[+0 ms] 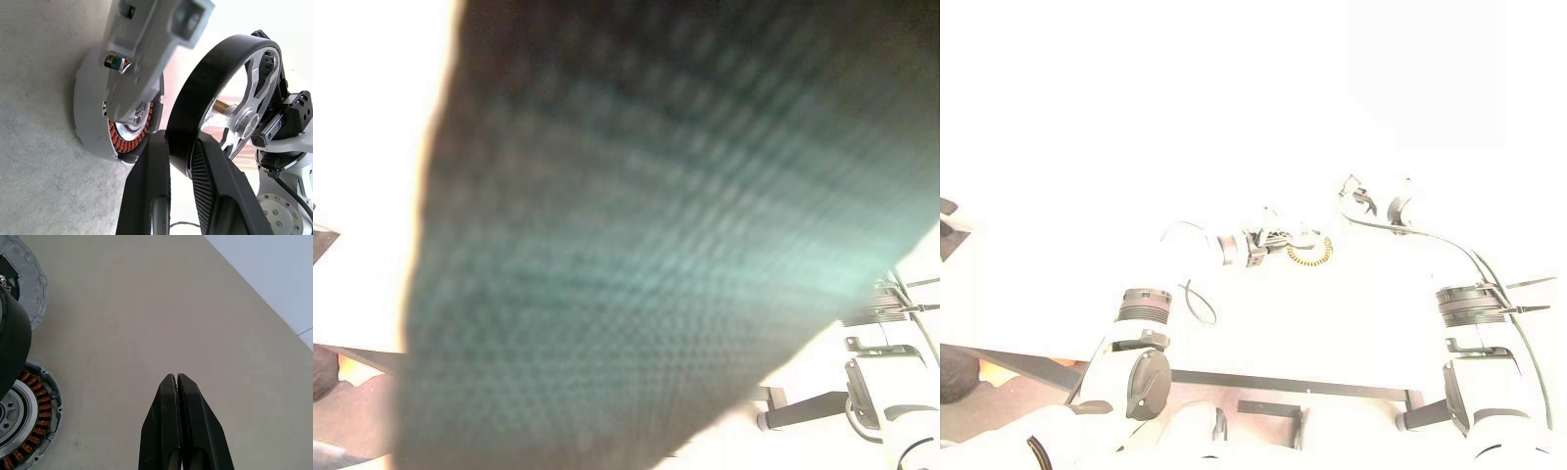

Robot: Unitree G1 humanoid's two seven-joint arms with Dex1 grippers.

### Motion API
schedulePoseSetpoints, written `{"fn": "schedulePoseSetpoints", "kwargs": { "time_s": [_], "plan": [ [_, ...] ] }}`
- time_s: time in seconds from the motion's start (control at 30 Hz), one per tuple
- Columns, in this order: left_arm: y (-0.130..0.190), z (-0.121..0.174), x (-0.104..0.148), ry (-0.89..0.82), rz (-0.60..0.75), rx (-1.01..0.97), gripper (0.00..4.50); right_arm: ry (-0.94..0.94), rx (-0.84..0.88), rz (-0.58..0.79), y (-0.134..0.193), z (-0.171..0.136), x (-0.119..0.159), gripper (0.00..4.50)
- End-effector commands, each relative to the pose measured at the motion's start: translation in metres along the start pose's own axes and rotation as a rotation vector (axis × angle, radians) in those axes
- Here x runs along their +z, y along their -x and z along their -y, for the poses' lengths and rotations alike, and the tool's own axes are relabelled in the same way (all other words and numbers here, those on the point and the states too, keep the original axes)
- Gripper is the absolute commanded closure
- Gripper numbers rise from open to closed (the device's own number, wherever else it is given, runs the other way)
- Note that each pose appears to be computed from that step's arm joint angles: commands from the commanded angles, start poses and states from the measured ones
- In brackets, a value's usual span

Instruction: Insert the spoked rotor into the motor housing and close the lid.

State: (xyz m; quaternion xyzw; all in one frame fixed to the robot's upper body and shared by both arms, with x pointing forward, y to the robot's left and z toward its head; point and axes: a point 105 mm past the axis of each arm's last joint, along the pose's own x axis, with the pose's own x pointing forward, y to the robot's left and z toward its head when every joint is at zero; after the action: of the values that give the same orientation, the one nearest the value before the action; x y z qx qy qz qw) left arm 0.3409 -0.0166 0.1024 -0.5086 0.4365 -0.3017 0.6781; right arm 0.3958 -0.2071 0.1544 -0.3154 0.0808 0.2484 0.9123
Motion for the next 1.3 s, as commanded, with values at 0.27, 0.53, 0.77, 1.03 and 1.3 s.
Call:
{"fn": "schedulePoseSetpoints", "kwargs": {
  "time_s": [0.27,0.53,0.77,1.03,1.3],
  "plan": [
    [-0.018,0.016,-0.014,-0.013,-0.053,-0.032,3.31,0.032,-0.031,0.036,0.003,0.008,0.012,4.50],
    [-0.019,0.015,-0.015,0.006,-0.058,-0.032,2.70,0.034,-0.031,0.036,0.003,0.007,0.012,4.50],
    [-0.004,0.030,-0.017,-0.041,-0.071,-0.134,2.70,0.034,-0.028,0.033,0.003,0.006,0.011,4.50],
    [0.042,0.052,-0.004,-0.469,0.080,-0.160,2.70,-0.147,0.055,0.197,0.017,-0.006,0.045,4.50],
    [0.086,0.027,0.061,-1.143,0.527,0.131,2.70,-0.158,0.159,0.054,0.013,-0.053,-0.009,4.50]
  ]
}}
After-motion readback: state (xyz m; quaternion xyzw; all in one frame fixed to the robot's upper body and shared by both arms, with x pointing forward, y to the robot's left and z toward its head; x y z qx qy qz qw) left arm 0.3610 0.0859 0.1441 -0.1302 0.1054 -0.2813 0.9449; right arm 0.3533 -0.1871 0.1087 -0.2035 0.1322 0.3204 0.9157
